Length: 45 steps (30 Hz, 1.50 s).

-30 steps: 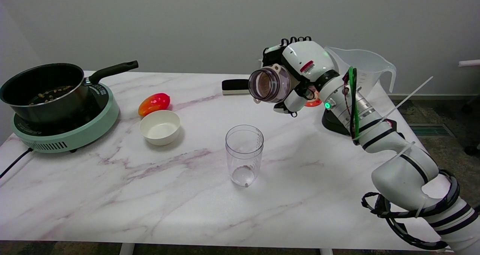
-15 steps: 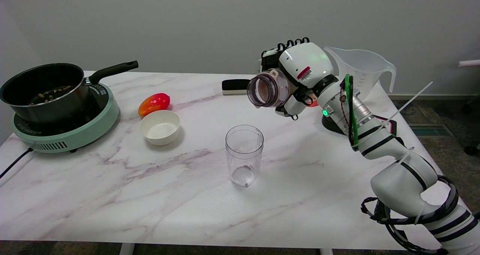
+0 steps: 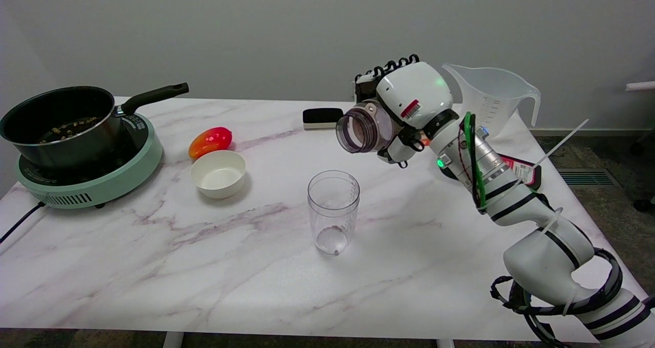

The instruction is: Pour the contents of the bottle into the measuring cup.

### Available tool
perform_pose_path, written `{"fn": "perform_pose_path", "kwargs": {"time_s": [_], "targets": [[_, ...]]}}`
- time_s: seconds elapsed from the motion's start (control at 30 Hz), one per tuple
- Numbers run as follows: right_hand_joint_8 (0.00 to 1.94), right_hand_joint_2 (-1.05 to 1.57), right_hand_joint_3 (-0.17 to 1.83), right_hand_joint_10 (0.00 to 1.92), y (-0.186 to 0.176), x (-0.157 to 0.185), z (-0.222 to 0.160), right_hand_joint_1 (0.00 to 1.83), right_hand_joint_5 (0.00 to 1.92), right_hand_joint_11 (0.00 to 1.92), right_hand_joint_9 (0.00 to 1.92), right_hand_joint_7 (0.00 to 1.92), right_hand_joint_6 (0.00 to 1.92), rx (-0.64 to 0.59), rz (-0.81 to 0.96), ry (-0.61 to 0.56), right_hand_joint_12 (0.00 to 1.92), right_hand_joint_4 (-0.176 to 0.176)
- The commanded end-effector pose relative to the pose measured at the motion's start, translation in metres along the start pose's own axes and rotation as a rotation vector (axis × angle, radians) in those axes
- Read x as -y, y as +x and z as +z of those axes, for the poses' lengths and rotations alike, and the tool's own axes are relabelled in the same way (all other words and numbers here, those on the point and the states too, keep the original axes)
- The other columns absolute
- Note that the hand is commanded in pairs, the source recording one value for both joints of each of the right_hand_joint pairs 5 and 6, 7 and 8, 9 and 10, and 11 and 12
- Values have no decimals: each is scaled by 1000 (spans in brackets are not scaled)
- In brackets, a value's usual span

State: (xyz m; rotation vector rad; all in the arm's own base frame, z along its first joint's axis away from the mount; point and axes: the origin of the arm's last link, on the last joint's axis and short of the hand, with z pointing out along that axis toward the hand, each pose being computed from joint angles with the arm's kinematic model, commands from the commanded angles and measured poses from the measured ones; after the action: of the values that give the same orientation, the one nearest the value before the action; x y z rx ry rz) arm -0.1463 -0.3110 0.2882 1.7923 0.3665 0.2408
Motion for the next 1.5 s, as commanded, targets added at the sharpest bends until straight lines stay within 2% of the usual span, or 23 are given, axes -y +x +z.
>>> {"fn": "perform_pose_path", "kwargs": {"time_s": [0.03, 0.4, 1.5], "targets": [[1339, 630, 826, 1216, -7, 21, -5, 1475, 1261, 1021, 1216, 1339, 1261, -1, -63, 36, 1021, 0], [1353, 674, 795, 1227, -18, 35, -15, 1471, 1288, 1039, 1227, 1353, 1288, 29, -139, 42, 1039, 0], [1369, 725, 751, 1236, -7, 45, -14, 1461, 1308, 1061, 1236, 1369, 1308, -49, -284, 108, 1061, 0]]}}
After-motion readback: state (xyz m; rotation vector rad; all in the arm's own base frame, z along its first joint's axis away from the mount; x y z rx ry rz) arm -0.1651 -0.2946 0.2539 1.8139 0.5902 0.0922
